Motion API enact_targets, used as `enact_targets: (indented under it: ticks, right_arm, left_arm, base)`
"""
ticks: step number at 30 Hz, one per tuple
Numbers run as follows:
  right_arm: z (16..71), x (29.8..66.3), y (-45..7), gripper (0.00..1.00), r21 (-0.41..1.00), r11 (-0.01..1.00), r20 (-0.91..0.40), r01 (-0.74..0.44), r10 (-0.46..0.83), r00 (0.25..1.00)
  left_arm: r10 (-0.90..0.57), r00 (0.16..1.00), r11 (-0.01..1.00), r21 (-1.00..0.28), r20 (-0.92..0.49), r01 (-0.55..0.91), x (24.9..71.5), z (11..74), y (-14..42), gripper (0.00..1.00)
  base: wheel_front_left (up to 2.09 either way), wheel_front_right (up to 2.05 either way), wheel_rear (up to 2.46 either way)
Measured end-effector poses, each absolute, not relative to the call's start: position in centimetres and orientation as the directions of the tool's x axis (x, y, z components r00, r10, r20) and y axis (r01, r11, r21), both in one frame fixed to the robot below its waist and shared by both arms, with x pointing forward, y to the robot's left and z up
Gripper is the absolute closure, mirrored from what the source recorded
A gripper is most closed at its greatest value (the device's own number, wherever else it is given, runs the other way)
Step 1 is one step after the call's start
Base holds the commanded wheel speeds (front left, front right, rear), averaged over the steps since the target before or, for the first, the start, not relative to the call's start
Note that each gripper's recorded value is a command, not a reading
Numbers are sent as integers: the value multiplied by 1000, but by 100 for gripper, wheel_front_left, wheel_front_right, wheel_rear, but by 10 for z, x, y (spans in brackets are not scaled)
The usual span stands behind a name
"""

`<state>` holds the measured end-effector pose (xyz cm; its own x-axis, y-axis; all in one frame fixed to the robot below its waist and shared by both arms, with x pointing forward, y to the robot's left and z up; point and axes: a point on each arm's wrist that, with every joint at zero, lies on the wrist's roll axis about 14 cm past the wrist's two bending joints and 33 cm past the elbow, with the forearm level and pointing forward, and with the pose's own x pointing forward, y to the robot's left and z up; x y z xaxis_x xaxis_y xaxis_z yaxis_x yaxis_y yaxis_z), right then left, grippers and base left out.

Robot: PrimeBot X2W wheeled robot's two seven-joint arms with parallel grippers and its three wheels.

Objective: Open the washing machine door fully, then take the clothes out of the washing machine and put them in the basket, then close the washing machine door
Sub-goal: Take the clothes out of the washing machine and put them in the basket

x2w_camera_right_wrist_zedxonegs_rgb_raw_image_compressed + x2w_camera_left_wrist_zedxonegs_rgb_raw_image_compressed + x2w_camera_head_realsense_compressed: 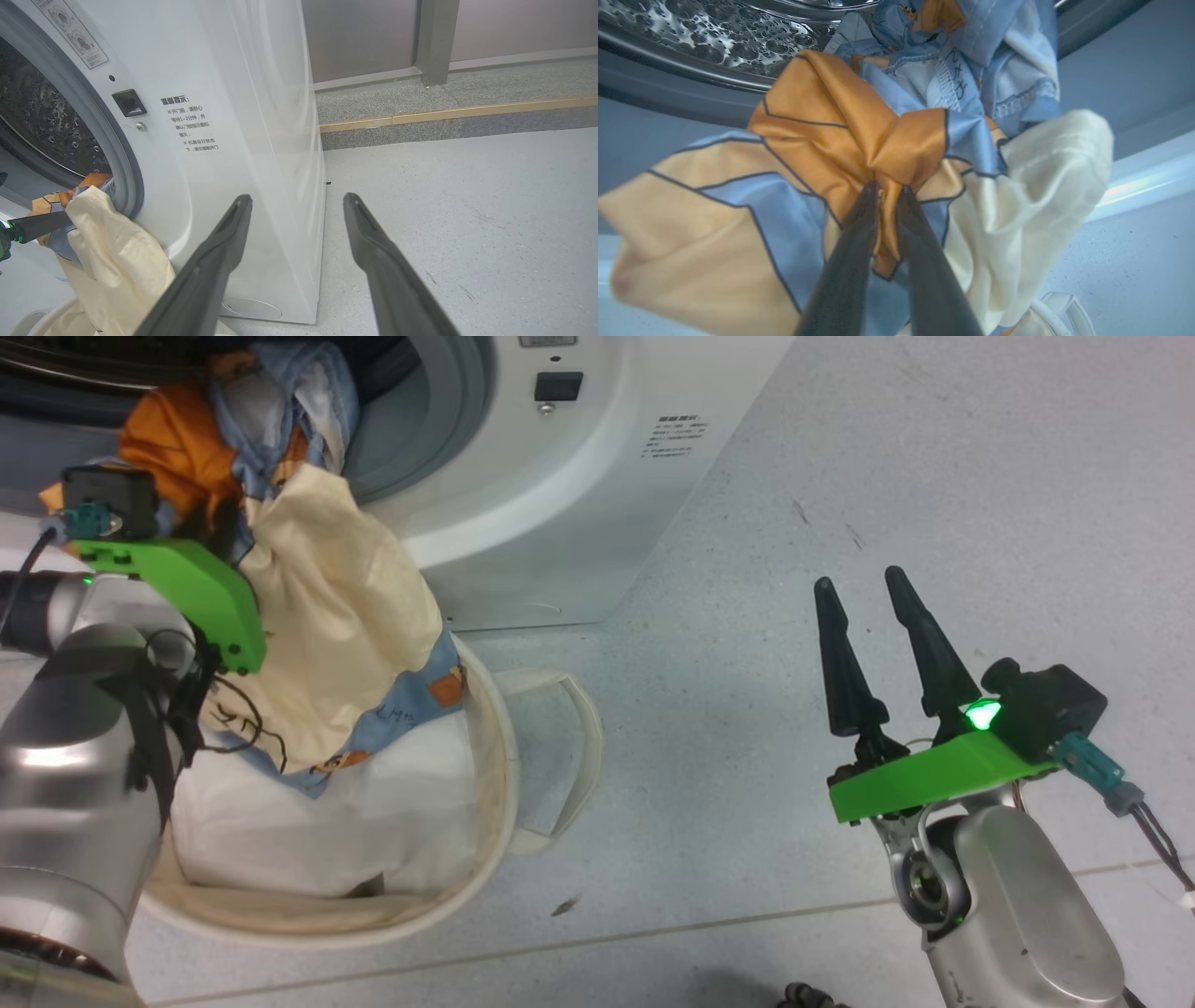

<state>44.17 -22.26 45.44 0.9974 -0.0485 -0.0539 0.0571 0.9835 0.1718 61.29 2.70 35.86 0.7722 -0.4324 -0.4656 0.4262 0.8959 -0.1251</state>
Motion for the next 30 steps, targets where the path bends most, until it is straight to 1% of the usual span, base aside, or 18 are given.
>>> enact_targets:
  ticks: [6, 14, 21, 30]
  right_arm:
    - [463, 442, -220, 0, 177, 983, -31, 47, -43, 999]
    - [480, 437, -219, 0, 182, 983, 8, 38, -40, 999]
    - [482, 424, -212, 0, 205, 978, 8, 31, -33, 999]
    - [495, 419, -187, 0, 215, 976, 41, -40, 32, 999]
  left_arm:
    - [-431, 790, 898, -119, -437, 424, 609, 371, 27, 100]
    - [-444, 839, 896, -145, -313, 420, 602, 412, 26, 100]
    - [-478, 848, 876, -196, -230, 441, 566, 434, 29, 100]
    - [-493, 866, 856, -232, -90, 463, 508, 474, 42, 100]
  base:
    - [0, 0, 0]
    - [0, 0, 0]
    - [0, 0, 0]
    - [0, 0, 0]
